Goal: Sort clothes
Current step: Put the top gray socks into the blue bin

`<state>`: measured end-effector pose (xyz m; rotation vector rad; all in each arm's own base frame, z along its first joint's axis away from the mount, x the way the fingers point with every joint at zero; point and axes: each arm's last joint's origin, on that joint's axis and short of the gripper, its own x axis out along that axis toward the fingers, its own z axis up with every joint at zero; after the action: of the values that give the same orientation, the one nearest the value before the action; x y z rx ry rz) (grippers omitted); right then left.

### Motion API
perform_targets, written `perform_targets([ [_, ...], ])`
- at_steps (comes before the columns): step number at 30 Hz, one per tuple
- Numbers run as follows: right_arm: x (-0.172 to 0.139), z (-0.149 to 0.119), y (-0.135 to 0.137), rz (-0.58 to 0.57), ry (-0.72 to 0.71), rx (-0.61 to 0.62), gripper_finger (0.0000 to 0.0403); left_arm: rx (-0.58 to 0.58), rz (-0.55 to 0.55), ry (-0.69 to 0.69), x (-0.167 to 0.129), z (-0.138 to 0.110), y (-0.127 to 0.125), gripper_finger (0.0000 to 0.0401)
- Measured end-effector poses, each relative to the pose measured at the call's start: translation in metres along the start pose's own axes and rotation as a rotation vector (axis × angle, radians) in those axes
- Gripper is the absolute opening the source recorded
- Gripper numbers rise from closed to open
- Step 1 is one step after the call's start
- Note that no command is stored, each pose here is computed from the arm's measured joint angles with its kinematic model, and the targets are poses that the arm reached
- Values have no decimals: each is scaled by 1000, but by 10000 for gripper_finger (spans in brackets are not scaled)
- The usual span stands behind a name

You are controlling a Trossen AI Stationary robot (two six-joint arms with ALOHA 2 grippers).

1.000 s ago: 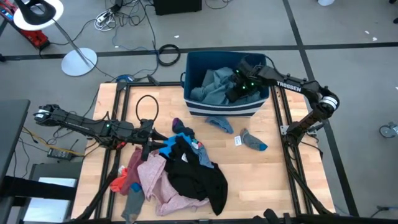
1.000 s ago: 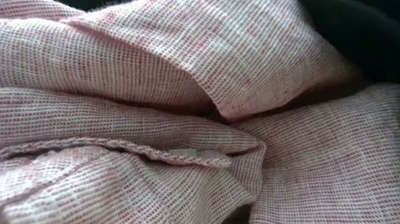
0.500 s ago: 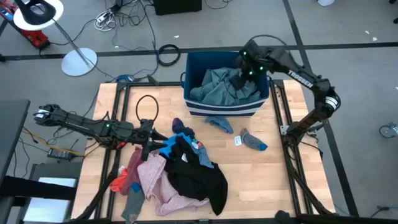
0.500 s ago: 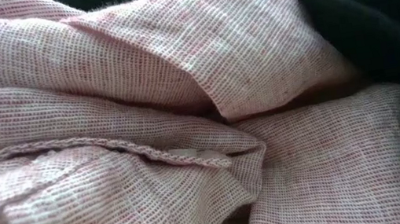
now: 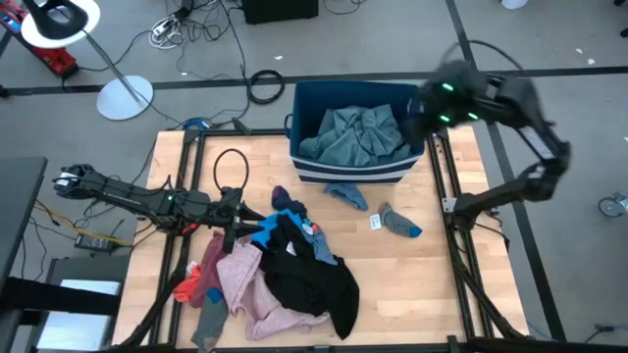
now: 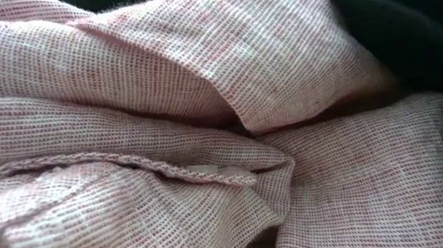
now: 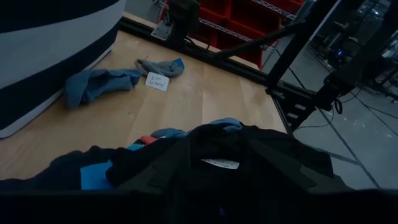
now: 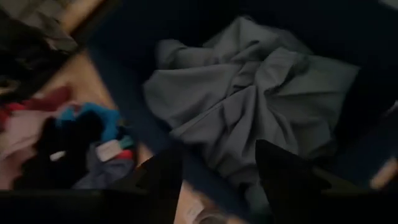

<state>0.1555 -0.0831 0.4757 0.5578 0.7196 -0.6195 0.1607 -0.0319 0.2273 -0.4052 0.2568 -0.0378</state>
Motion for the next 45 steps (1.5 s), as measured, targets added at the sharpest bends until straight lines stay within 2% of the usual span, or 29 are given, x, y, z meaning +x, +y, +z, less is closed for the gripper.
perform_targets([
  [4, -37, -34, 7, 70, -2, 58, 183, -1, -7, -15, 0, 1, -1, 163],
  [8, -40, -63, 11, 89, 92, 89, 177, -14, -39, -80, 0, 8, -4, 163],
  [11, -17, -82, 20, 44, 188, 77, 176, -22, -65, -135, -1, 13, -6, 163],
  [16, 42, -120, 37, -53, 343, 33, 175, -35, -110, -227, -3, 22, -10, 163],
  [21, 99, -156, 47, -70, 360, 29, 173, -49, -161, -305, -6, 30, -14, 163],
  [26, 141, -187, 39, -150, 401, 65, 173, -52, -187, -341, -7, 33, -16, 163],
  [31, 170, -209, 29, -244, 438, 117, 173, -42, -187, -339, -7, 33, -16, 163],
  [36, 196, -229, 19, -314, 478, 101, 171, -24, -161, -340, -7, 33, -15, 163],
  [45, 234, -251, 18, -310, 496, 96, 161, -6, -119, -359, -7, 33, -14, 163],
])
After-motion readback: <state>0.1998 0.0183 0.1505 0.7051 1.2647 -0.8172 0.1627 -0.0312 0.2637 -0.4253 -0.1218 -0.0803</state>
